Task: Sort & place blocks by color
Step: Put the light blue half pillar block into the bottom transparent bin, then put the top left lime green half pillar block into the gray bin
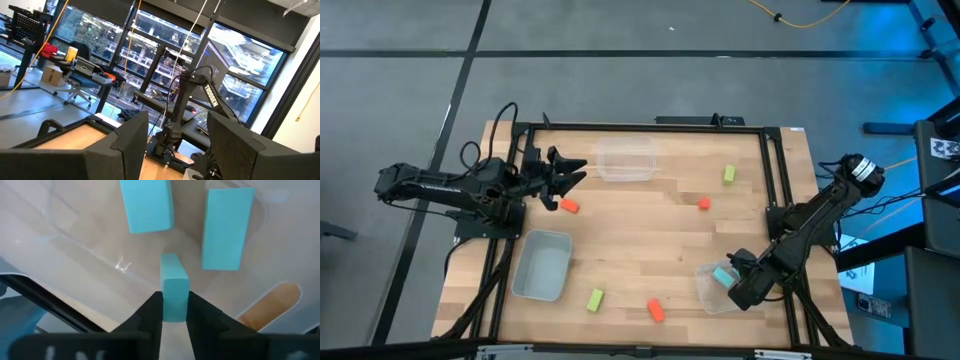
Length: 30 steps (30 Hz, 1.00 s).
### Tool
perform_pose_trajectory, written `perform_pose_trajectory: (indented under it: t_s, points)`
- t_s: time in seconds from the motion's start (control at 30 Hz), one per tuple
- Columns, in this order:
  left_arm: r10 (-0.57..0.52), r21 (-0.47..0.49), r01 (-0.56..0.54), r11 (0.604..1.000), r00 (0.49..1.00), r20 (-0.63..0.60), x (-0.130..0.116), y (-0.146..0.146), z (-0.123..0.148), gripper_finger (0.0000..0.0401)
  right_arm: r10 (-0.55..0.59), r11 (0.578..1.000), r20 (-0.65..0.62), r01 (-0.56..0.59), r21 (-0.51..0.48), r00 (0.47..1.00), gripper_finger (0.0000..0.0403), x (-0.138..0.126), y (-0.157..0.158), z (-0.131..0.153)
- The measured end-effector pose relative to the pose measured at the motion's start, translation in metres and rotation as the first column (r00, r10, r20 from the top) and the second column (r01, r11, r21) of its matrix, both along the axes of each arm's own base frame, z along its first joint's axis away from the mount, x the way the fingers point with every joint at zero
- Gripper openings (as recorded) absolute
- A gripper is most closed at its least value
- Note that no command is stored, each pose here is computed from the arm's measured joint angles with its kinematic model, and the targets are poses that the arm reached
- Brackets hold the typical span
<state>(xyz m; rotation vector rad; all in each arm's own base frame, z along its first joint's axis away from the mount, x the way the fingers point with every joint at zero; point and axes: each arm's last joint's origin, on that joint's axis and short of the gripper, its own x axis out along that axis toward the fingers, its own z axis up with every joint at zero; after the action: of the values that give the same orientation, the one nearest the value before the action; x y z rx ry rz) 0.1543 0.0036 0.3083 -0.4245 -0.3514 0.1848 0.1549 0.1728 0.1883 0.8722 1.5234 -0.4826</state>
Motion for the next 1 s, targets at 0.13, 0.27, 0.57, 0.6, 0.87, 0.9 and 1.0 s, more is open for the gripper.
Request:
perform_pose_trajectory:
  t_s: [0.13,0.27,0.57,0.6,0.87,0.9,1.0]
  points:
    - [0.0,0.0,0.0,1.0,1.0,0.0,0.0,0.0,0.0,0.0196,-0.002,1.0,0.004,0.002,-0.004,1.0,0.0114,0.0,0.0,0.0]
    - [0.0,0.0,0.0,1.0,1.0,0.0,0.0,0.0,0.0,0.0196,-0.002,1.0,0.006,0.002,-0.001,1.0,0.0134,0.0,0.0,0.001]
    - [0.0,0.0,0.0,1.0,1.0,0.001,0.0,0.0,0.0,0.0196,-0.002,0.998,0.075,-0.003,0.059,0.997,0.0182,-0.006,-0.007,0.019]
    - [0.0,0.0,0.0,1.0,1.0,0.001,0.0,0.0,0.0,0.0196,-0.003,0.997,0.088,-0.004,0.073,0.996,0.019,-0.007,-0.008,0.023]
    - [0.0,0.0,0.0,1.0,1.0,0.0,0.0,0.0,0.0,0.0196,-0.102,0.984,0.433,0.027,0.176,0.896,0.0244,-0.012,-0.024,0.067]
    - [0.0,0.0,0.0,1.0,1.0,0.0,0.0,0.0,0.0,0.0196,-0.122,0.985,0.507,0.04,0.17,0.853,0.0247,-0.009,-0.027,0.073]
    - [0.0,0.0,0.0,1.0,1.0,0.0,0.0,0.0,0.0,0.0195,-0.119,0.993,0.715,0.075,0.094,0.688,0.0251,0.007,-0.039,0.088]
